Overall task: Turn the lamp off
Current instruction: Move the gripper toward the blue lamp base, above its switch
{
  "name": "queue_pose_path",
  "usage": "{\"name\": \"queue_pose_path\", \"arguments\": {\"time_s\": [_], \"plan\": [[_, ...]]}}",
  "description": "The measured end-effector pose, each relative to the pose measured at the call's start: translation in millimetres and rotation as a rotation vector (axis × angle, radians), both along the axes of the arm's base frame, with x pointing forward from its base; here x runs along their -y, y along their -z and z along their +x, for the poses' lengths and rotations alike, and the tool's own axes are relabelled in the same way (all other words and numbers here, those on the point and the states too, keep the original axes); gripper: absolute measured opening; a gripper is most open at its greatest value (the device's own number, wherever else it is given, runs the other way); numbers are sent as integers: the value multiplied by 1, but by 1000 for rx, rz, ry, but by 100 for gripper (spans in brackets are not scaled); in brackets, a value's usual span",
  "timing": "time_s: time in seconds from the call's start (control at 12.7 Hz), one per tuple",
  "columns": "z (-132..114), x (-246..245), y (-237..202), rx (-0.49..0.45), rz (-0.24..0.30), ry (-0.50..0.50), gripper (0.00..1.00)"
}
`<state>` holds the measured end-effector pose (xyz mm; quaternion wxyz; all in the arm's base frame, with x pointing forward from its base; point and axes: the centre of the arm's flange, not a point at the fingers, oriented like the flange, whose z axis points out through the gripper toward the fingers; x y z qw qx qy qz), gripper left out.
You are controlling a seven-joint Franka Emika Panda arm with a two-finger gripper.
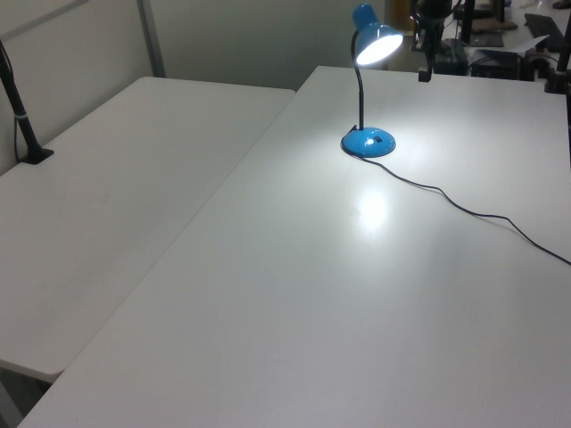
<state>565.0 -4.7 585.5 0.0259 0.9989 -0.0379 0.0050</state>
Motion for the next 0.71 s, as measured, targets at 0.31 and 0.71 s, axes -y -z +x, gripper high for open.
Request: {"name": "queue_pose_path", "arguments": {"time_s": [0.31, 0.71], "plan": [[13, 55, 55, 116, 12, 256, 1], [21, 110, 143, 276, 31, 471, 1]]}}
